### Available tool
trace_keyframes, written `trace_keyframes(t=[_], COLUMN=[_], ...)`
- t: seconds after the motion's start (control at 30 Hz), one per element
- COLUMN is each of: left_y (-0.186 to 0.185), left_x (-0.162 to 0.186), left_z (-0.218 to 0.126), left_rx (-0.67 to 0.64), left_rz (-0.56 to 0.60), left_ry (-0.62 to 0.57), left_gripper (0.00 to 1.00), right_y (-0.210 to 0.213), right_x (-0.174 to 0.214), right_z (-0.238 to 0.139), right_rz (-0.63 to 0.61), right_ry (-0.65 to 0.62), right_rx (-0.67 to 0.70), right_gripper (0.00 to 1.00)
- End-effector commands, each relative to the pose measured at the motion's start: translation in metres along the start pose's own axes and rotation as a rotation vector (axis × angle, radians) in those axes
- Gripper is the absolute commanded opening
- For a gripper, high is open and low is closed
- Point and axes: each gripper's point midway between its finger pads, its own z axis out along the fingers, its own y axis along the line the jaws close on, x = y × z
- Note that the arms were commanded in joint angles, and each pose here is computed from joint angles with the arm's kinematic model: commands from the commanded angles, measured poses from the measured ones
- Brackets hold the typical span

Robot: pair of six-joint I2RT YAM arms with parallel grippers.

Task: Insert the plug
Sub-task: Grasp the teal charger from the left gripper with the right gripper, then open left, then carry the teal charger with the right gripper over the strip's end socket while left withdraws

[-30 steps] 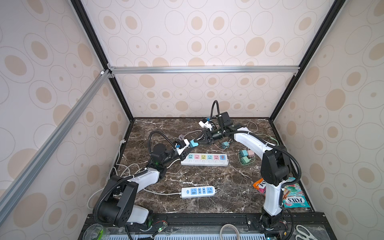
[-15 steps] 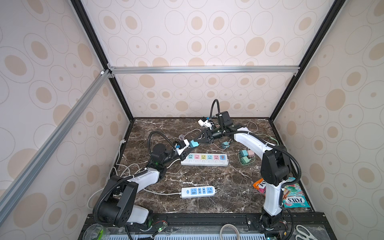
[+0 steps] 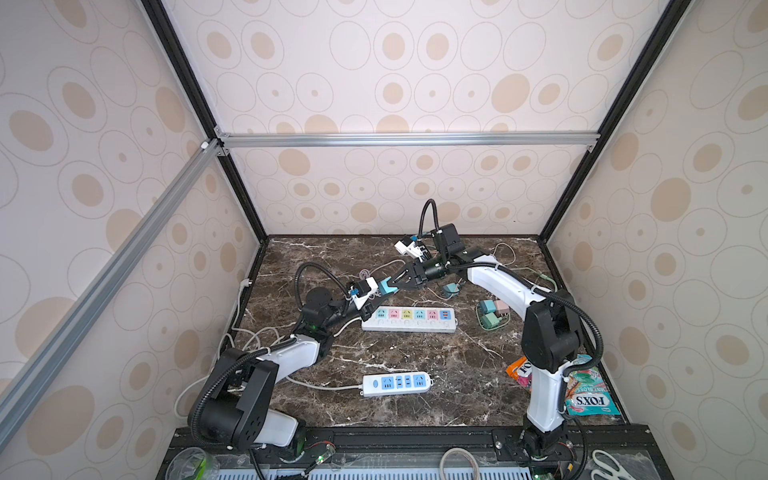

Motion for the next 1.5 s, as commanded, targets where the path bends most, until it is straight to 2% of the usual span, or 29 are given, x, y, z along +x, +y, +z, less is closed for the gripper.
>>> trace_keyframes(t=[0.0,0.03,0.07,0.13,0.2,0.33,0.5,0.63,0.77,0.9,1.2,1.47], left_y=[0.017,0.024,0.029,0.042,0.053,0.078,0.101,0.102,0.101,0.097,0.089,0.089], left_x=[-0.001,0.003,0.006,0.012,0.018,0.04,0.076,0.098,0.111,0.12,0.133,0.138], left_z=[0.004,0.002,-0.001,-0.016,-0.036,-0.07,-0.102,-0.123,-0.146,-0.157,-0.161,-0.159], left_rx=[-0.08,-0.126,-0.169,-0.303,-0.442,-0.697,-0.962,-1.081,-1.2,-1.24,-1.237,-1.235], left_rz=[0.002,-0.026,-0.045,-0.099,-0.14,-0.3,-0.51,-0.554,-0.579,-0.597,-0.61,-0.615], left_ry=[0.005,0.023,0.031,0.031,0.017,0.063,0.241,0.396,0.467,0.532,0.588,0.603], left_gripper=[0.31,0.47,0.54,0.81,0.98,0.99,0.98,0.98,0.98,0.98,0.98,0.98], right_y=[0.006,-0.003,-0.01,-0.033,-0.049,-0.081,-0.112,-0.119,-0.125,-0.129,-0.143,-0.147], right_x=[-0.005,-0.008,-0.011,-0.02,-0.024,-0.023,-0.013,0.009,0.026,0.03,0.029,0.037], right_z=[-0.006,-0.007,-0.008,-0.011,-0.008,0.005,0.015,0.033,0.045,0.049,0.05,0.064], right_rz=[-0.07,-0.093,-0.12,-0.182,-0.273,-0.451,-0.606,-0.763,-0.854,-0.881,-0.934,-0.941], right_ry=[-0.034,-0.045,-0.053,-0.071,-0.044,0.077,0.262,0.434,0.563,0.613,0.684,0.703], right_rx=[0.101,0.162,0.204,0.327,0.407,0.517,0.596,0.583,0.601,0.629,0.709,0.671], right_gripper=[0.1,0.09,0.09,0.06,0.04,0.06,0.06,0.06,0.06,0.05,0.05,0.05])
